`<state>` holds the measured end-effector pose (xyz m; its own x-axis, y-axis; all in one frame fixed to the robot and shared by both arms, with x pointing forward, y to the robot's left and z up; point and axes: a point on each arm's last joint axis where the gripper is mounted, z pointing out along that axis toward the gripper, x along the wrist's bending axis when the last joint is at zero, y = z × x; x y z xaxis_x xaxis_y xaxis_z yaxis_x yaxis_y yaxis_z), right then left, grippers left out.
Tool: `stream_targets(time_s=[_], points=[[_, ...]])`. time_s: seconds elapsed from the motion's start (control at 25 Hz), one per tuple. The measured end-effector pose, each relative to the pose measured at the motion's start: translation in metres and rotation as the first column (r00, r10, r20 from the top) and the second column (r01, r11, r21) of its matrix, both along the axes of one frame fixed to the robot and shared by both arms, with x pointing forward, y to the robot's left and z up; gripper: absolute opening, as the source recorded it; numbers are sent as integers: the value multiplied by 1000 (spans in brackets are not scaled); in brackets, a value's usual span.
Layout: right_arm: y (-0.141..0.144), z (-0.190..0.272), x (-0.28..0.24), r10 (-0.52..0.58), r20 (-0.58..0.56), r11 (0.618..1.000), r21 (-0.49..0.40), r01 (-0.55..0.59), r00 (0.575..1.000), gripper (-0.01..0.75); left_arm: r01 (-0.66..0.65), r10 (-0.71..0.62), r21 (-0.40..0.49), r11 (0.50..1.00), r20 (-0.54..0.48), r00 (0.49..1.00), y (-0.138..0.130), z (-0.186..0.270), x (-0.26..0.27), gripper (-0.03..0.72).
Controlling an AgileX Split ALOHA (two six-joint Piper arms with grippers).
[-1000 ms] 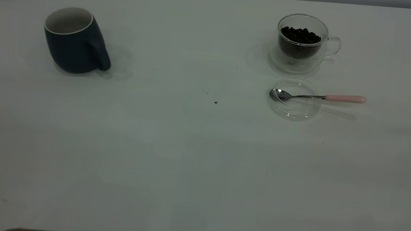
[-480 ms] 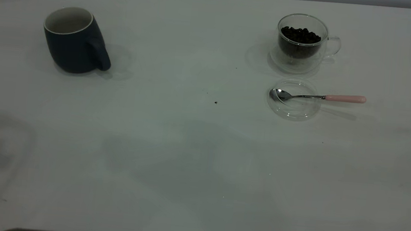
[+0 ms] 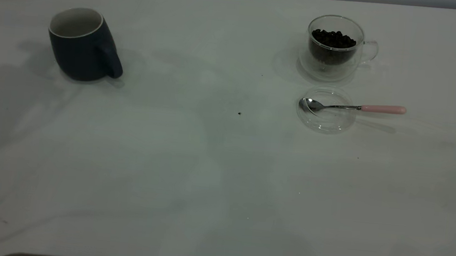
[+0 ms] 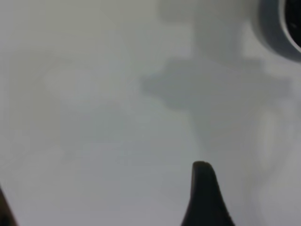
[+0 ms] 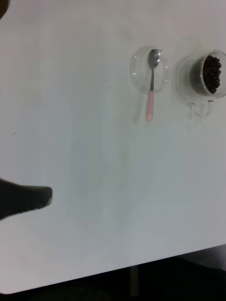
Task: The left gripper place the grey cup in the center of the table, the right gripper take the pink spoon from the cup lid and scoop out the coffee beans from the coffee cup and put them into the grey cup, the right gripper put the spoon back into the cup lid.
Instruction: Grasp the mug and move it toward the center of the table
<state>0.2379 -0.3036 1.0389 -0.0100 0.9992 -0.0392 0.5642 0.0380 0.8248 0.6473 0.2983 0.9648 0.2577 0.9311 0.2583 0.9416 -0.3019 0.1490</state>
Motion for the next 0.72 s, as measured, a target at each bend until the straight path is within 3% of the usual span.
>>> stream_targets(time_s=[0.2, 0.44, 0.6, 0.72], points=[[0, 0, 0, 0, 0, 1000, 0, 0, 1000, 574, 280, -272, 86, 956, -94, 958, 1, -29, 32, 567], [0, 0, 0, 0, 0, 1000, 0, 0, 1000, 574, 597, -565, 84, 798, -241, 789, 1, -70, 41, 567], [0, 0, 0, 0, 0, 1000, 0, 0, 1000, 574, 729, -688, 67, 681, -283, 669, -1, -98, 46, 567], [0, 0, 0, 0, 0, 1000, 0, 0, 1000, 574, 778, -737, 74, 624, -274, 617, -2, -113, 50, 567]])
